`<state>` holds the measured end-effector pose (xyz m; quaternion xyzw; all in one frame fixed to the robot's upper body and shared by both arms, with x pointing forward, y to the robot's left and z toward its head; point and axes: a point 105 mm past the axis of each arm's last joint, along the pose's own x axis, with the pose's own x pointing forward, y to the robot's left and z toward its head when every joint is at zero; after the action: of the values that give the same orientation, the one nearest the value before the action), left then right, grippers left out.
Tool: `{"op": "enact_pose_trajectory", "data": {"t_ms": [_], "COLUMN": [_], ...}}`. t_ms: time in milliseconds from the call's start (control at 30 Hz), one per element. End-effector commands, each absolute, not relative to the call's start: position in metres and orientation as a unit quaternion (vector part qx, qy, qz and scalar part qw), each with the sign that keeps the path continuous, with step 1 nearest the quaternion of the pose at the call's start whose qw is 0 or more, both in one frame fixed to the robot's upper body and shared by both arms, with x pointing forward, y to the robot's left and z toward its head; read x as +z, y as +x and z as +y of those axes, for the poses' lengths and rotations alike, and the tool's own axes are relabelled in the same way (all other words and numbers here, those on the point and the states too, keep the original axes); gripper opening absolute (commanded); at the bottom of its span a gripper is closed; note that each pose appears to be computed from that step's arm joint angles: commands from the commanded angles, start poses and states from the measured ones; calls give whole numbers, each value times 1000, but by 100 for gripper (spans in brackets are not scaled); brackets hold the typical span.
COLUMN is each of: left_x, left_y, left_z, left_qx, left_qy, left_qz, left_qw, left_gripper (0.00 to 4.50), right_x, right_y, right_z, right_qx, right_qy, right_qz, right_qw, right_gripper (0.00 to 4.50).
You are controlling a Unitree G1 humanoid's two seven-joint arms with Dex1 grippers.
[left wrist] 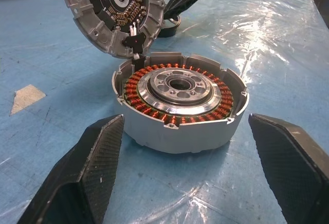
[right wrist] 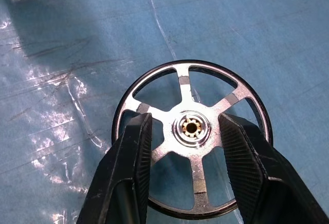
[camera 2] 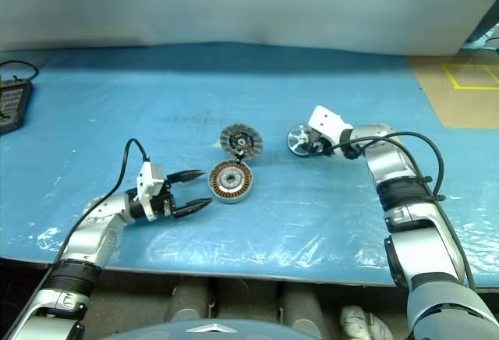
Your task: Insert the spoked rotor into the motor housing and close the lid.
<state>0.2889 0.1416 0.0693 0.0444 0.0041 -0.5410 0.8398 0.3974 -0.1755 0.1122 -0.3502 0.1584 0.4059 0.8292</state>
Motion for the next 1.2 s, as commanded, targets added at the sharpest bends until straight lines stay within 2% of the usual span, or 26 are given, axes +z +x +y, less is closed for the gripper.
{"op": "enact_pose_trajectory", "data": {"t_ms": [33,267,300,400,633,767,967,1200], "left_x": [76,76,76,76,77,77,77,77], "left_y": [291,291,291,291,291,290,289,289], "left_z": [145,146,146,146,145,145,143,141], "left_qx": [-536,-534,-534,-534,-536,-538,-546,-554], "left_qy": [52,53,53,54,54,53,50,49], "left_qz": [-10,-10,-10,-10,-12,-12,-12,-12], "left_qw": [843,844,844,844,843,841,836,831], "left_gripper": [407,407,407,407,407,407,407,407], "right_x": [100,93,94,96,106,126,154,153], "right_y": [395,396,396,397,396,392,360,323], "right_z": [-182,-183,-183,-181,-179,-174,-158,-139], "right_qx": [409,418,419,420,421,437,529,609], "right_qy": [-375,-398,-395,-387,-366,-321,-243,-199], "right_qz": [179,184,181,173,147,116,84,98], "right_qw": [812,796,797,802,816,832,809,761], "right_gripper": [210,210,172,142,141,141,141,141]}}
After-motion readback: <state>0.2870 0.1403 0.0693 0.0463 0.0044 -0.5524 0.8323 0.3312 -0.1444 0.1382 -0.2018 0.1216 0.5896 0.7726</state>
